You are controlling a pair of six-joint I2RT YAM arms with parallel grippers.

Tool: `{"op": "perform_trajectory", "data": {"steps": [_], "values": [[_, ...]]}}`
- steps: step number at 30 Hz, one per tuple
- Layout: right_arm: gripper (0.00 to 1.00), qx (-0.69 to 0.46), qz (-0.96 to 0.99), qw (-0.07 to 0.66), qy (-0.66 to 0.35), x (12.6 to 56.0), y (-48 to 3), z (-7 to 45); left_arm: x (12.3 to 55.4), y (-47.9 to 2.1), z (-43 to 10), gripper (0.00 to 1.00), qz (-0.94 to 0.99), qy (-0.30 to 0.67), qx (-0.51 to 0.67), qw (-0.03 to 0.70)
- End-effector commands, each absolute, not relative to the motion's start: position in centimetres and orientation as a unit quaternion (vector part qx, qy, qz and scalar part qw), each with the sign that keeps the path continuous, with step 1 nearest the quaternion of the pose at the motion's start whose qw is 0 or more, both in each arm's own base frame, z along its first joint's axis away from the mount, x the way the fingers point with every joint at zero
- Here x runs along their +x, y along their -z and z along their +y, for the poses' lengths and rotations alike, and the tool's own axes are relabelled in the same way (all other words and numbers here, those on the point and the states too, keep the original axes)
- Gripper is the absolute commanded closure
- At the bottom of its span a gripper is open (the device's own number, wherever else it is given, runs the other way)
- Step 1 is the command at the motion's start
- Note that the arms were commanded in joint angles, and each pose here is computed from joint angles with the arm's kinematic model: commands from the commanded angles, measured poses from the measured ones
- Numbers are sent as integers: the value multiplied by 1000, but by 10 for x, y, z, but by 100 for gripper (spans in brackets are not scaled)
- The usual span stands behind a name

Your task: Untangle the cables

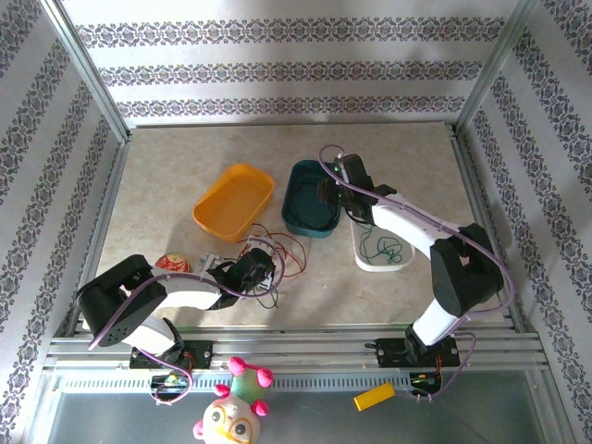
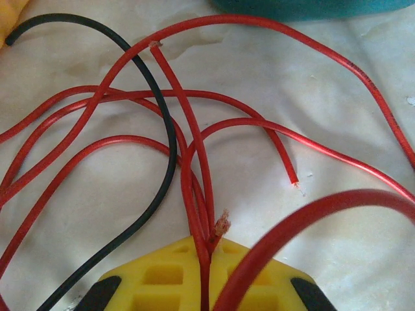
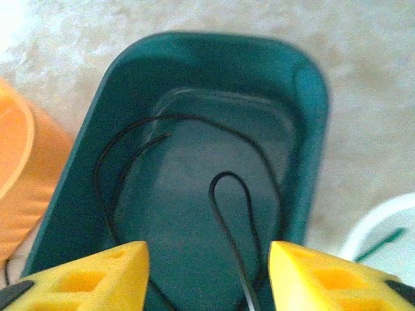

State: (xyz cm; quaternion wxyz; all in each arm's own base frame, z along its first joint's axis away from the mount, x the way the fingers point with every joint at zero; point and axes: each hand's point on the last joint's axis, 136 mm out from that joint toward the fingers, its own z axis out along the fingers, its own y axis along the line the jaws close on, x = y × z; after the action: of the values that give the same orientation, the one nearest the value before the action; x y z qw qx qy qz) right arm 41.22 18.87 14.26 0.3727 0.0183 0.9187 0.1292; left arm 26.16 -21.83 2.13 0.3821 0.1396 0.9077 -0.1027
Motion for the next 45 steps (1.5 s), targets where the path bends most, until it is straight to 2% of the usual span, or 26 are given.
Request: {"op": "perform_trajectory", "data": {"steps": [1, 6, 12, 13, 18, 22, 25, 29, 36, 37, 38, 40, 41, 42, 45], "values": [[41, 58, 889, 449, -71, 405, -193, 162, 254, -12, -205, 100, 916, 76, 141, 367], [41, 29, 879, 469, -79, 370, -210, 170, 254, -15, -209, 100, 913, 85, 143, 372], [41, -89, 898, 381, -204, 293, -171, 241, 256, -32, -222, 100, 897, 128, 146, 397], [41, -108, 900, 359, -221, 278, -160, 253, 256, -37, -227, 98, 892, 143, 149, 402], [43, -173, 906, 265, -280, 222, -115, 293, 261, -67, -236, 72, 875, 183, 133, 429], [45, -226, 898, 176, -334, 182, -91, 318, 270, -83, -223, 49, 874, 175, 82, 445], [45, -259, 889, 130, -355, 160, -83, 331, 275, -99, -210, 39, 868, 163, 44, 467], [44, -291, 876, 92, -374, 142, -78, 350, 279, -121, -181, 33, 855, 131, -18, 502], [47, -315, 873, 45, -368, 137, -56, 375, 273, -127, -149, 30, 848, 87, -46, 521], [51, -316, 874, 42, -367, 138, -54, 376, 271, -125, -148, 30, 850, 85, -45, 518], [60, -316, 875, 40, -365, 139, -53, 376, 270, -122, -147, 30, 852, 84, -44, 515], [86, -314, 879, 47, -357, 142, -53, 374, 267, -118, -145, 29, 856, 80, -38, 510], [94, -312, 880, 56, -355, 144, -55, 372, 266, -116, -146, 30, 858, 80, -33, 506], [99, -310, 879, 67, -356, 146, -60, 370, 265, -112, -147, 30, 861, 79, -24, 503], [100, -304, 874, 104, -364, 152, -85, 360, 263, -105, -159, 29, 866, 92, 13, 492]]}}
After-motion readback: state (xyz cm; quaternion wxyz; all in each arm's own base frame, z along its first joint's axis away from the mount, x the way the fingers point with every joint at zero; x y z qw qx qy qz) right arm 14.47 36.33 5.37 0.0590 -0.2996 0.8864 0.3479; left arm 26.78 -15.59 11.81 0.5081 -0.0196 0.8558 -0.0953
